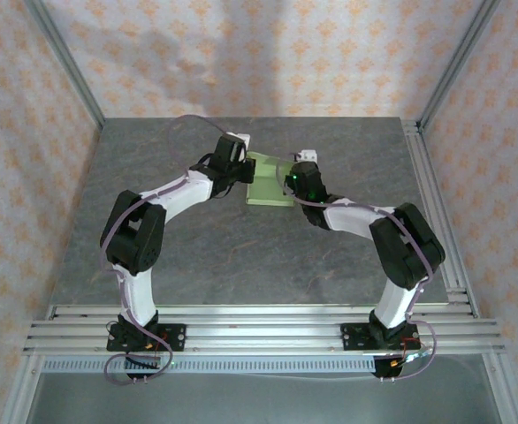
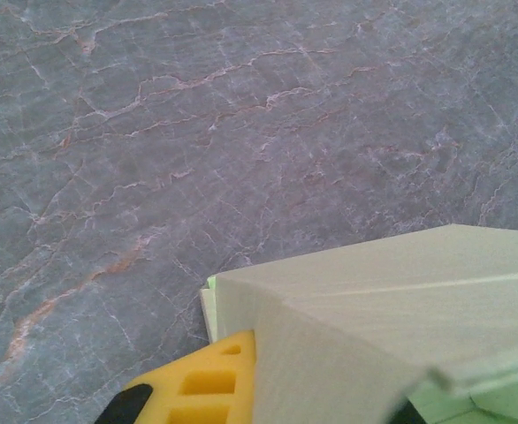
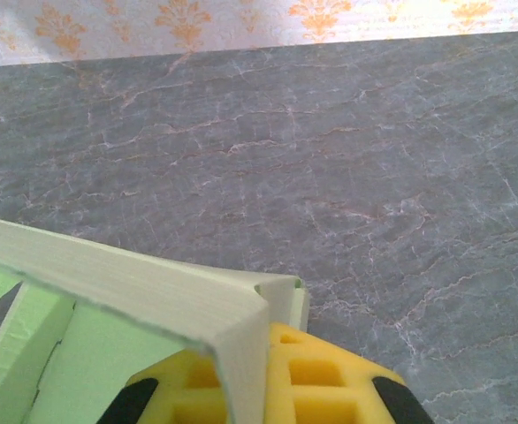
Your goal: Fold the paper box
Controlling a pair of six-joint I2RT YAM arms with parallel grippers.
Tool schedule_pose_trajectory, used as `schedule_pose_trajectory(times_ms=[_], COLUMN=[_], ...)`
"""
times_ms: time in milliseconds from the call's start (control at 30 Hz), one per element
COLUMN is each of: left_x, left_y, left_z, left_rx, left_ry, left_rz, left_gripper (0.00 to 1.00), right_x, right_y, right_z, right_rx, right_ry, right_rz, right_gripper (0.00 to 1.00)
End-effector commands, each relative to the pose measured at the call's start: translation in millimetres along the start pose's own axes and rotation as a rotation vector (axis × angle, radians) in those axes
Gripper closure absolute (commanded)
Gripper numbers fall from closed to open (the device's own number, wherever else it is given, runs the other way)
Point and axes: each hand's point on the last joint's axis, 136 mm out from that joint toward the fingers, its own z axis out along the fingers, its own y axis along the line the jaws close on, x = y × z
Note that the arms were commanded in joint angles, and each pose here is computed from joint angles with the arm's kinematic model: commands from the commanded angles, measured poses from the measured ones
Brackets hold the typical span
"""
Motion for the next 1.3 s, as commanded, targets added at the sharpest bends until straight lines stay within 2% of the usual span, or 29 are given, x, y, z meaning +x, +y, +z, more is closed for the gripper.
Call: schedule_pose_trajectory(times_ms=[0,267,300,467,1267], left_x=[16,35,26,32,88], left_y=[-13,-8,-12,-12,1], left_z=[9,10,0,-6,-7], left_rx=[0.031,0.024,0.036,0.031,-0.042], left_ry=[0.008,-0.024,-0.056,-0.084,-0.048], left_rz=[-0.022,-0.037,-0.041,-0.054,-0.064], left_gripper=[1.00,1.00,1.00,1.00,1.00], right_x=[-27,-13,-11,-3,32], right_y=[28,30,31,30,25], right_z=[-7,-10,-11,-17,-29], right_rx=[-0.070,-0.065,-0.062,-0.070,-0.112], right_ry=[-0.149,-0.206,-0.215,-0.236,-0.232], right_rz=[0.007,-0.015,-0.024,-0.027,-0.031], right_gripper=[1.00,1.00,1.00,1.00,1.00])
